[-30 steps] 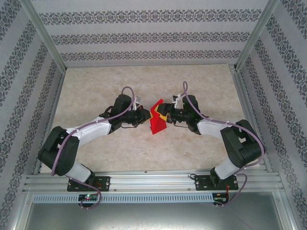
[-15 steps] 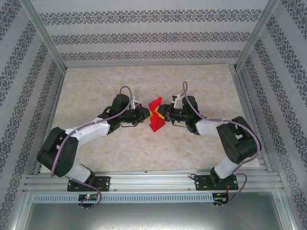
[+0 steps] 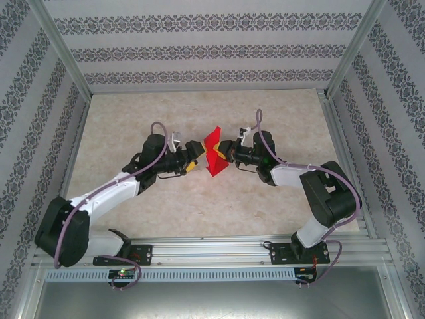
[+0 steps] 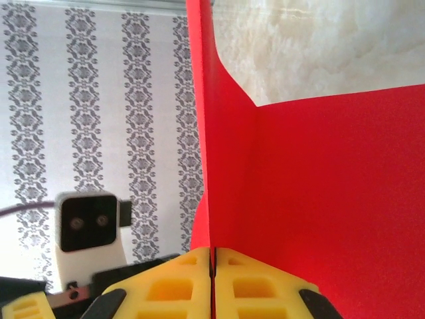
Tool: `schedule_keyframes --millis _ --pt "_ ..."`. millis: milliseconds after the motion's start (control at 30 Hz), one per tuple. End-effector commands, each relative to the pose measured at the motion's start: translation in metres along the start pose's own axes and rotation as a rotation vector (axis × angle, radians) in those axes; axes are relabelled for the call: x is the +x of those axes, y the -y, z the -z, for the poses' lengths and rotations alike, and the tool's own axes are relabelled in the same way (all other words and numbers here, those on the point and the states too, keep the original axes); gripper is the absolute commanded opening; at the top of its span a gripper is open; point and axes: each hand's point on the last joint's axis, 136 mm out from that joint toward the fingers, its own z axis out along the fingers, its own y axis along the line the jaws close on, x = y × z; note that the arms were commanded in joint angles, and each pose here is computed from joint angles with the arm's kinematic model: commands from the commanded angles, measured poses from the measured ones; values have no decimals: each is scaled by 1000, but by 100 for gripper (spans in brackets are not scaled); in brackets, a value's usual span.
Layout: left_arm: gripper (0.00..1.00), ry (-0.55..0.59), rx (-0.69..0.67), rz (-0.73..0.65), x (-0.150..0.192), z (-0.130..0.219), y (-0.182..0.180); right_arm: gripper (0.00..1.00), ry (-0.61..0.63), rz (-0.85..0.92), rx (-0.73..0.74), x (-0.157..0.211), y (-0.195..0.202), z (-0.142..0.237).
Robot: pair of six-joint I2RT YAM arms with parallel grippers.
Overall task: Fold a paper plane with a square sheet of paper (pick it up from the middle)
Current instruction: Turn over the paper at the center of the table.
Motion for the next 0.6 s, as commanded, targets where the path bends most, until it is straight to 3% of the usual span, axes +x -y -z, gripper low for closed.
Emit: schedule_keyframes --millis 0,100,267,400,567 --pt "91 40 6 92 -3 7 -8 7 55 44 -84 -16 -38 2" --pt "100 5 50 135 5 1 -3 7 68 12 -110 -20 -41 1" --pt "100 -31 120 148 10 -12 14 7 60 -34 -161 -23 -47 -5" --pt "97 -28 184 161 2 -22 28 7 48 -65 -164 -19 -43 -8" --pt "83 -35 273 204 -4 -35 43 7 42 -85 -164 -17 -40 -9"
